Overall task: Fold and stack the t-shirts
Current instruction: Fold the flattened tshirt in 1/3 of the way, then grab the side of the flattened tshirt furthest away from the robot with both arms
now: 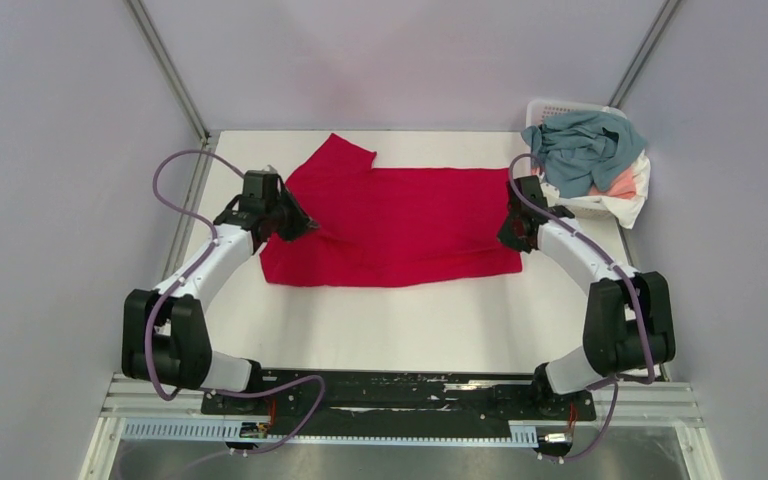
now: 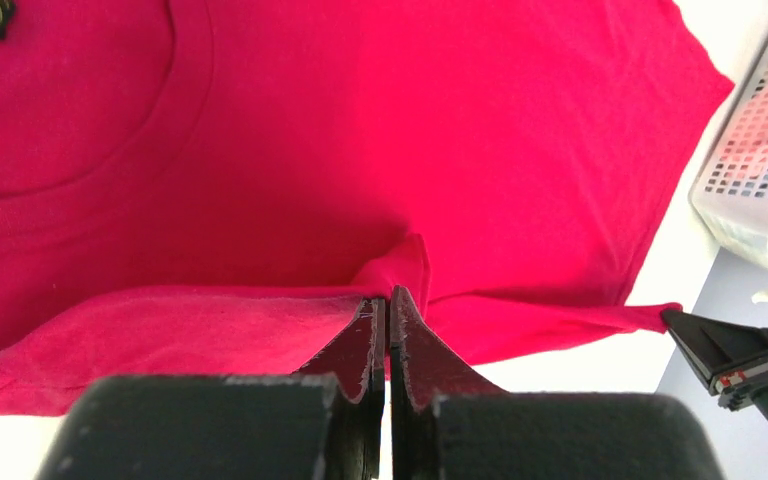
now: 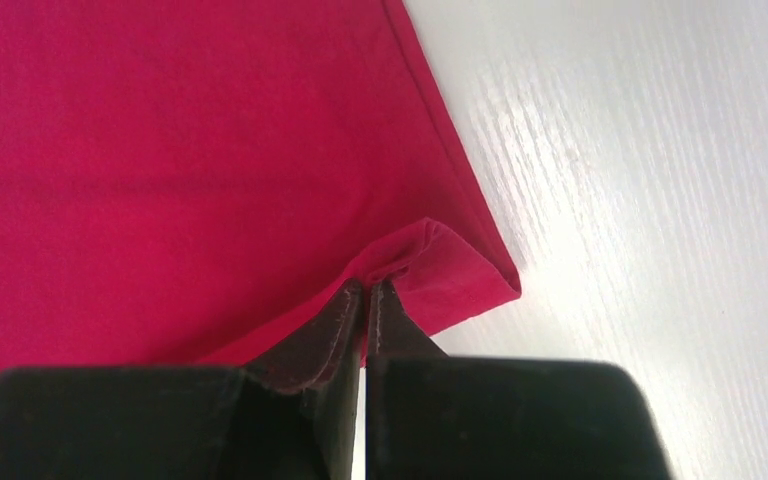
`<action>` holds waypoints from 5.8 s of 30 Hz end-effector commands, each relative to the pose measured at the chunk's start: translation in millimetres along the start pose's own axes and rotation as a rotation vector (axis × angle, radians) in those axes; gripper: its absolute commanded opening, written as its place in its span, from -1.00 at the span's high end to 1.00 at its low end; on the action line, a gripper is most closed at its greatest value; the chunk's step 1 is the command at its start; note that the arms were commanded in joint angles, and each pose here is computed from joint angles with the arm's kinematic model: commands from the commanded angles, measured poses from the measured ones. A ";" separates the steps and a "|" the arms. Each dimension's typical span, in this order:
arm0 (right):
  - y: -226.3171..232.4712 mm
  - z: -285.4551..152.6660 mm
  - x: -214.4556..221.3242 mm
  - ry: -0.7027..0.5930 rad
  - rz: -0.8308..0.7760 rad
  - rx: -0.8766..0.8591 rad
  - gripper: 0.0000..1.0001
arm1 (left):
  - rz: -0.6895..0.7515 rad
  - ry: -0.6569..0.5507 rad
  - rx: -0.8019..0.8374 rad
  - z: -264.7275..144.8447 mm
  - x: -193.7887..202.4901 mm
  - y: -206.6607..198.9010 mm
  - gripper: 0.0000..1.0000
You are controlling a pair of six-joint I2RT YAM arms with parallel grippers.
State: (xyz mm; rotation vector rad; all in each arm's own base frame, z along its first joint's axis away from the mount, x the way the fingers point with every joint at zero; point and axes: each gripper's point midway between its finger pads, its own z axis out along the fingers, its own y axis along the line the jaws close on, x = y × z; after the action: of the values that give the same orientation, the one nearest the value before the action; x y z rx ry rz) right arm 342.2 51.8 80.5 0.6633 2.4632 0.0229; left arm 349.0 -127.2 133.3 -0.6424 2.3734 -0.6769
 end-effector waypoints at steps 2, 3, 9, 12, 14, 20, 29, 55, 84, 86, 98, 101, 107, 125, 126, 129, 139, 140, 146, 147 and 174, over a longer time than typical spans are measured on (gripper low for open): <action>7.1 5.3 -35.5 -0.080 0.019 -0.004 0.88 | 0.035 -0.087 0.045 3.4 -37.1 -14.0 1.00; 7.5 7.5 -36.2 -0.077 0.020 -0.003 0.89 | 0.034 -0.092 0.049 4.0 -40.3 -15.1 1.00; 4.1 16.4 -36.6 -0.067 0.028 0.012 0.91 | 0.033 -0.102 0.043 12.5 -52.7 -12.3 1.00; -0.4 18.7 -36.9 -0.070 0.044 0.025 0.90 | 0.036 -0.105 0.052 16.4 -58.0 -14.1 1.00; -4.5 18.9 -39.1 -0.088 0.059 0.041 0.89 | 0.037 -0.110 0.062 18.9 -63.1 -17.5 1.00; -5.0 21.2 -42.0 -0.107 0.079 0.024 0.85 | 0.041 -0.107 0.065 32.8 -78.2 -22.4 1.00; -14.6 39.2 -36.6 -0.086 0.113 0.071 0.75 | 0.035 -0.046 0.027 69.8 -87.0 -16.3 1.00; 88.1 -6.0 1.2 -0.008 -0.167 -0.528 -1.00 | 0.100 0.076 0.011 69.4 -35.7 -17.8 -1.00; -49.7 -55.6 191.1 0.361 0.037 -0.238 -1.00 | -0.120 0.261 -0.222 -21.2 176.3 132.2 -1.00; -52.2 -59.8 190.9 0.350 0.053 -0.230 -1.00 | -0.131 0.241 -0.225 -28.6 179.1 136.7 -1.00; -17.1 -111.3 79.9 -0.063 0.010 -0.367 -1.00 | 0.030 -0.041 -0.045 -78.0 86.3 51.7 -1.00; -15.2 -116.0 51.3 -0.172 0.042 -0.344 -1.00 | 0.064 -0.149 -0.109 -75.7 38.8 30.9 -1.00; -10.8 -97.4 28.8 -0.244 -0.040 -0.281 -1.00 | 0.234 -0.173 -0.179 -24.1 -69.7 -24.7 -1.00; -22.2 -64.2 14.5 -0.253 -0.136 -0.110 -1.00 | 0.495 0.118 -0.077 161.2 -134.2 -29.9 -1.00; -22.1 -64.0 14.6 -0.253 -0.137 -0.111 -1.00 | 0.492 0.133 -0.087 165.7 -129.1 -25.0 -1.00; -22.0 -62.5 17.0 -0.245 -0.140 -0.114 -1.00 | 0.468 0.183 -0.096 176.1 -113.4 -13.3 -1.00; -21.5 -59.7 22.8 -0.224 -0.146 -0.121 -1.00 | 0.492 0.250 -0.227 186.2 -74.8 4.5 -0.99; -21.4 -59.7 22.7 -0.224 -0.146 -0.122 -1.00 | 0.494 0.254 -0.245 185.5 -73.0 7.1 -0.99; -24.7 -57.4 25.5 -0.220 -0.144 -0.111 -1.00 | 0.485 0.257 -0.327 187.6 -65.4 17.7 -0.71; -24.8 -57.6 25.1 -0.222 -0.142 -0.110 -1.00 | 0.481 0.259 -0.332 187.4 -64.1 17.9 -0.66; -23.4 -52.4 7.3 -0.251 -0.079 -0.041 -1.00 | 0.581 0.207 -0.296 165.9 -48.2 -10.5 1.00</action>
State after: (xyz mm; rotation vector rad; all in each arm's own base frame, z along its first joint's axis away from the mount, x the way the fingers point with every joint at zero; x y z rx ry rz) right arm 274.5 44.1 98.5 0.4445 2.3113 -0.0237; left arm 512.4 -132.2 26.2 -0.0533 2.6801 0.0075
